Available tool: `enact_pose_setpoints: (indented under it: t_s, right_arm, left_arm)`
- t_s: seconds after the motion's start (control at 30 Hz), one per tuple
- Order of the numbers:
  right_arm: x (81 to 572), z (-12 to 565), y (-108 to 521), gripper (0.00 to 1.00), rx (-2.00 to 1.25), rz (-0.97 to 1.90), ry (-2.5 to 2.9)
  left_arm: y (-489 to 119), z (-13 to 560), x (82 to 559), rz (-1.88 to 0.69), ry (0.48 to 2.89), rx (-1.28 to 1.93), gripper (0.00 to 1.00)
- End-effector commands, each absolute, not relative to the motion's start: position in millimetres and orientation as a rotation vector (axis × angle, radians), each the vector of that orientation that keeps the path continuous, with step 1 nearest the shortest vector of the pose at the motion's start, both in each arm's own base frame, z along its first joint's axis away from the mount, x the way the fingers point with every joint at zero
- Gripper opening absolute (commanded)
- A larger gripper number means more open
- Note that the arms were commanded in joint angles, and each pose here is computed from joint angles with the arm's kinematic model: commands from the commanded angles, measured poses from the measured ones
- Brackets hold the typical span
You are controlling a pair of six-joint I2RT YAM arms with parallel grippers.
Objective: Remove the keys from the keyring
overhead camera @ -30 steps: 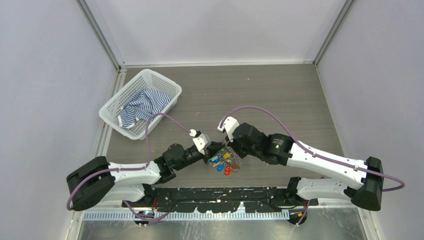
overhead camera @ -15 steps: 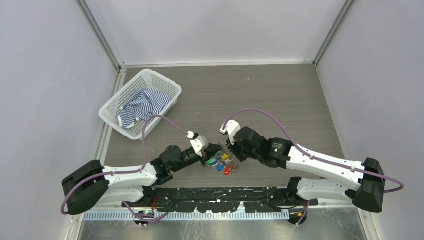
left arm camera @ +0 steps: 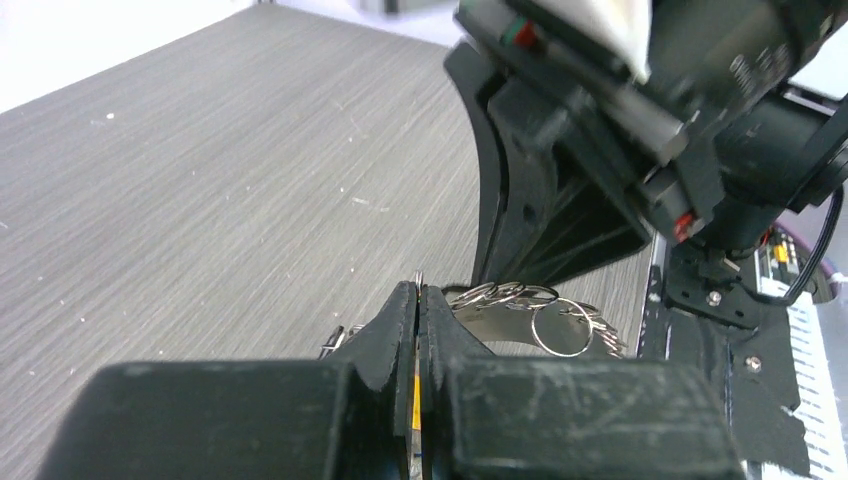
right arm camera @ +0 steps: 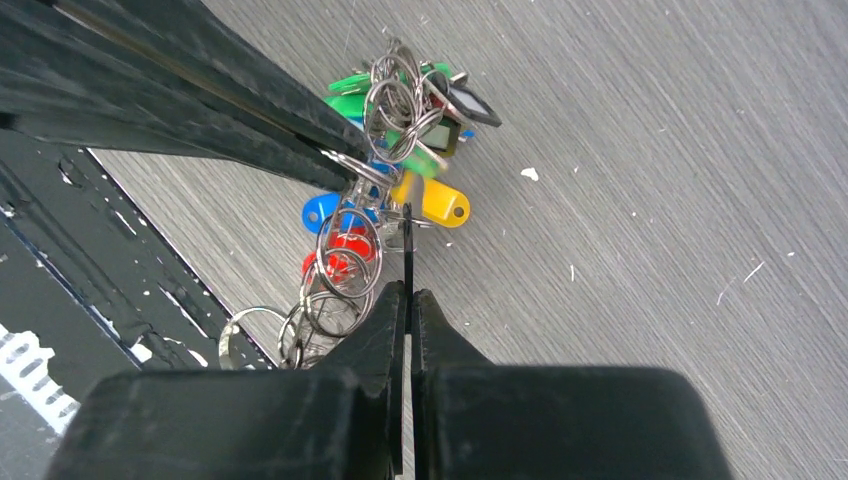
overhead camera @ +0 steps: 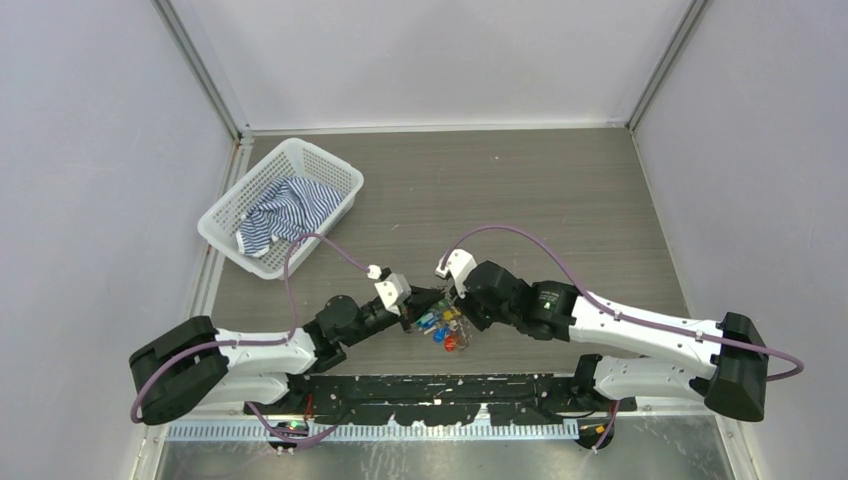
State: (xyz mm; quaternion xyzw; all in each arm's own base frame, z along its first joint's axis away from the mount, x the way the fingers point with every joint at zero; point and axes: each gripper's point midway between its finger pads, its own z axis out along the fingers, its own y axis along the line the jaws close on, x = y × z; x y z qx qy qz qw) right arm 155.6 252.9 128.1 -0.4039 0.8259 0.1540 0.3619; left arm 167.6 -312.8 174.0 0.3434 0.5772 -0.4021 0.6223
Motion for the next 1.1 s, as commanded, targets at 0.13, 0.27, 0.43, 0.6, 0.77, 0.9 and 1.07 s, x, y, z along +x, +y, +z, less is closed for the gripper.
enact_pose_setpoints:
  t_s: [0.13, 0.27, 0.43, 0.6, 0.77, 0.9, 1.07]
  right_arm:
    - [151.7, 125.1, 263.4, 0.01, -1.064, 0.447, 2.115]
    - [173.2, 133.8, 249.0, 0.01, -0.943, 0.356, 2.132]
    - [202.4, 148.1, 224.8, 0.01, -0.786, 0.221, 2.142]
    - [232.3, 142.2, 210.5, 0.01, -0.577, 0.217, 2.209]
    - [271.0, 132.4, 193.2, 0.01, -0.313, 0.204, 2.213]
    - [289.8, 115.3, 174.9, 0.01, -0.136, 0.158, 2.231]
    - [293.9, 97.5, 168.0, 0.01, -0.034, 0.126, 2.271]
  left_arm:
    - [-307.5, 243.0, 159.3, -1.002, 1.091, 0.692, 0.0]
    - [-305.4, 237.2, 160.6, -0.985, 1.12, 0.697, 0.0]
    - [-296.0, 223.0, 169.6, -0.924, 1.201, 0.67, 0.0]
    - [-284.6, 207.9, 197.3, -0.769, 1.344, 0.599, 0.0]
    - [-266.0, 206.4, 246.6, -0.557, 1.497, 0.463, 0.01]
    - [-259.2, 209.7, 280.4, -0.474, 1.596, 0.398, 0.01]
    - [-262.7, 186.6, 302.6, -0.398, 1.722, 0.406, 0.0]
